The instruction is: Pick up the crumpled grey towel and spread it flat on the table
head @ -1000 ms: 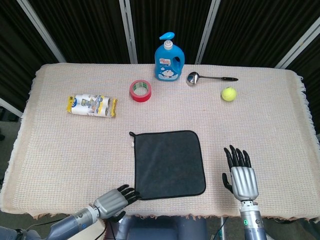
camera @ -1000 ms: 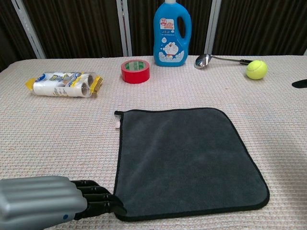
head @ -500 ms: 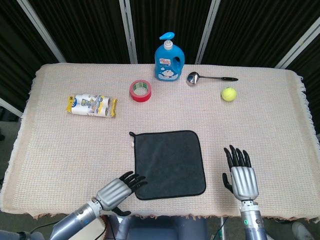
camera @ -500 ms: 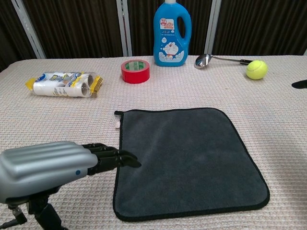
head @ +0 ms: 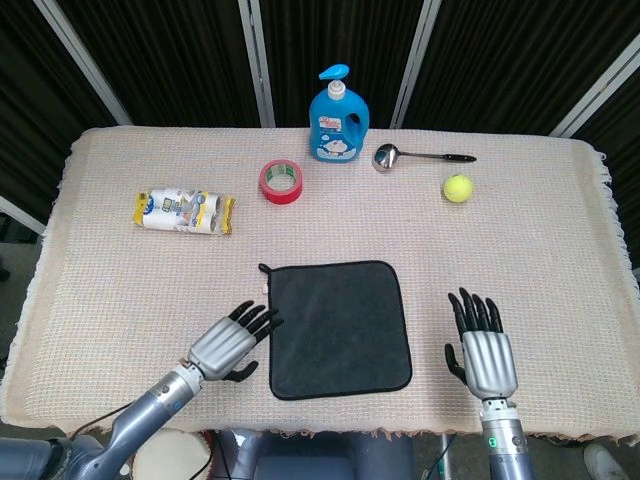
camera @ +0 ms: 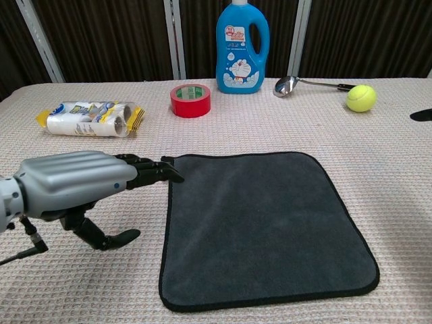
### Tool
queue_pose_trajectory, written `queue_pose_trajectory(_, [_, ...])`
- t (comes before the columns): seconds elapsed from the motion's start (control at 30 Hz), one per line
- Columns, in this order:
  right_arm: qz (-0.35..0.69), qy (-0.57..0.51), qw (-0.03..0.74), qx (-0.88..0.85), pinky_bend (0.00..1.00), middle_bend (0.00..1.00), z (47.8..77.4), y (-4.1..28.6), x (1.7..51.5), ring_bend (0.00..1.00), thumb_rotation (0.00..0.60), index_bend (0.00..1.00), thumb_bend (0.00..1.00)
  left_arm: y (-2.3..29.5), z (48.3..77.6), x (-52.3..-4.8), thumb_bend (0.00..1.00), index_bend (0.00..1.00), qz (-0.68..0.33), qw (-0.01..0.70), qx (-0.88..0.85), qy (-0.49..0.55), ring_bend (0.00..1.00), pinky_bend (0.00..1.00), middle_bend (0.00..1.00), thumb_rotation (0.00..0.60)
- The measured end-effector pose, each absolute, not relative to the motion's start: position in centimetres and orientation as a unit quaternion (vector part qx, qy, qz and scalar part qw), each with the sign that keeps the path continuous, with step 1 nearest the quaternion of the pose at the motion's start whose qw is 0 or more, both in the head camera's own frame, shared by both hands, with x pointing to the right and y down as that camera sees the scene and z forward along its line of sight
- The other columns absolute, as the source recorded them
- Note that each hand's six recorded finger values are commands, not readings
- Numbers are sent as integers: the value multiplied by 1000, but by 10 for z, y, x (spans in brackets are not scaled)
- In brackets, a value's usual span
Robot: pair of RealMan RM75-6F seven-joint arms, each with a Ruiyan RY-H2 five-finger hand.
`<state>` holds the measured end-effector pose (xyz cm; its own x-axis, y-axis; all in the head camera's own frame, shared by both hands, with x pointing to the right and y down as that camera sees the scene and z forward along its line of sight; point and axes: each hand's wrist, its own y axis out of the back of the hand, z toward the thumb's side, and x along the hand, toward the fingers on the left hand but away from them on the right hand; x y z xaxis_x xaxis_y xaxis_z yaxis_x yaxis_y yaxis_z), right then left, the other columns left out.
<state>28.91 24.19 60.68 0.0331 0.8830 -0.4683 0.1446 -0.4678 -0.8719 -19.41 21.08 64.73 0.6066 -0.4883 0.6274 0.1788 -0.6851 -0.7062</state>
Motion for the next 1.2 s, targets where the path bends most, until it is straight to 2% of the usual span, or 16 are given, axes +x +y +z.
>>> queue_pose_trajectory(0.23, [569,-408,317,-640,0,0,607,238,294,0,600,0,489,183,673,-188,426,0,-468,401,-783,82,0,13,0,600])
queue_pose_trajectory(0.53, [565,-419,310,-640,0,0,605,234,299,0,600,0,489,172,703,-175,428,0,-499,396,-768,64,0,13,0,600])
queue_pose_trajectory(0.77, [565,-420,307,-641,0,0,604,235,301,0,600,0,489,169,710,-172,431,0,-509,402,-759,55,0,14,0,600])
queue_pose_trajectory(1.2, [560,-417,304,-648,0,0,603,237,296,0,600,0,488,164,716,-197,432,0,-538,400,-741,45,0,14,0,600])
